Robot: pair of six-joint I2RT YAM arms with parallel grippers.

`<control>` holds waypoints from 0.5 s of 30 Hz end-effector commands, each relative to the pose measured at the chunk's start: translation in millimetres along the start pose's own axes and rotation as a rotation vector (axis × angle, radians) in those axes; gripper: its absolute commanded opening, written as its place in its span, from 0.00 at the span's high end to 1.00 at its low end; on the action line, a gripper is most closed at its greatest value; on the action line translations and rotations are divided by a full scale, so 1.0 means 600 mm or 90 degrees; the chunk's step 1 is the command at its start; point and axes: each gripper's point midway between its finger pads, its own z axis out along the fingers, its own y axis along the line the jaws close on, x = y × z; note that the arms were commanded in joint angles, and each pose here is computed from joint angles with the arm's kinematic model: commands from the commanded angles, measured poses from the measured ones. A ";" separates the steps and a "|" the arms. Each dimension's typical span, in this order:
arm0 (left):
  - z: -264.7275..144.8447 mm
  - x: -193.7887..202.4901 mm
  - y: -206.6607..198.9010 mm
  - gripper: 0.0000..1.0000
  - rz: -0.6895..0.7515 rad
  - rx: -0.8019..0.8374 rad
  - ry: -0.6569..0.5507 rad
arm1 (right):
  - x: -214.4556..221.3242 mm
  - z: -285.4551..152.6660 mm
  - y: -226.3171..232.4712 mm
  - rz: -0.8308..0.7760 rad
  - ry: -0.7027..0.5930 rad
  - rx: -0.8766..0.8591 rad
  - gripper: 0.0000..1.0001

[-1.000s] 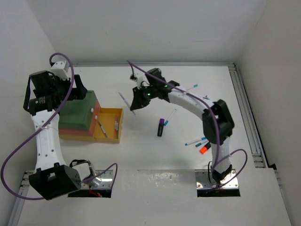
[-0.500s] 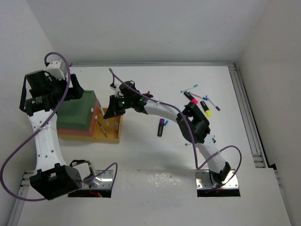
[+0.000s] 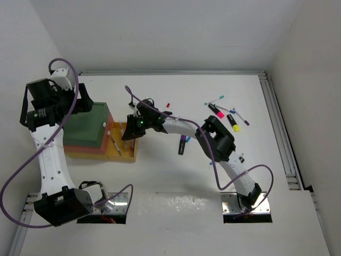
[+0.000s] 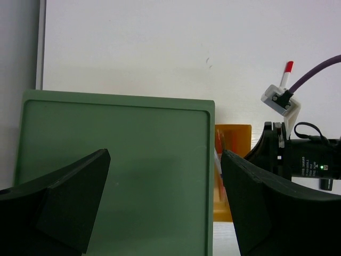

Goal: Sort the stationery into containers
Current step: Place the pen in the drawer.

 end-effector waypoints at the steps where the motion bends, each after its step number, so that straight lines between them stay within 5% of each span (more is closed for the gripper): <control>1: -0.029 -0.038 0.002 0.08 0.022 -0.017 -0.040 | -0.007 -0.021 0.043 -0.030 -0.007 -0.037 0.69; 4: -0.036 -0.043 0.001 0.08 0.025 -0.021 -0.043 | -0.005 -0.043 0.064 -0.043 0.003 -0.041 0.51; 7: -0.042 -0.048 -0.001 0.08 0.027 -0.021 -0.049 | -0.022 -0.077 0.098 -0.062 -0.007 -0.052 0.50; 10: -0.048 -0.046 -0.002 0.08 0.038 -0.024 -0.047 | -0.044 -0.125 0.123 -0.078 -0.030 -0.068 0.54; 15: -0.060 -0.033 0.006 0.16 0.060 -0.048 -0.029 | -0.084 -0.208 0.102 -0.110 -0.102 -0.038 0.80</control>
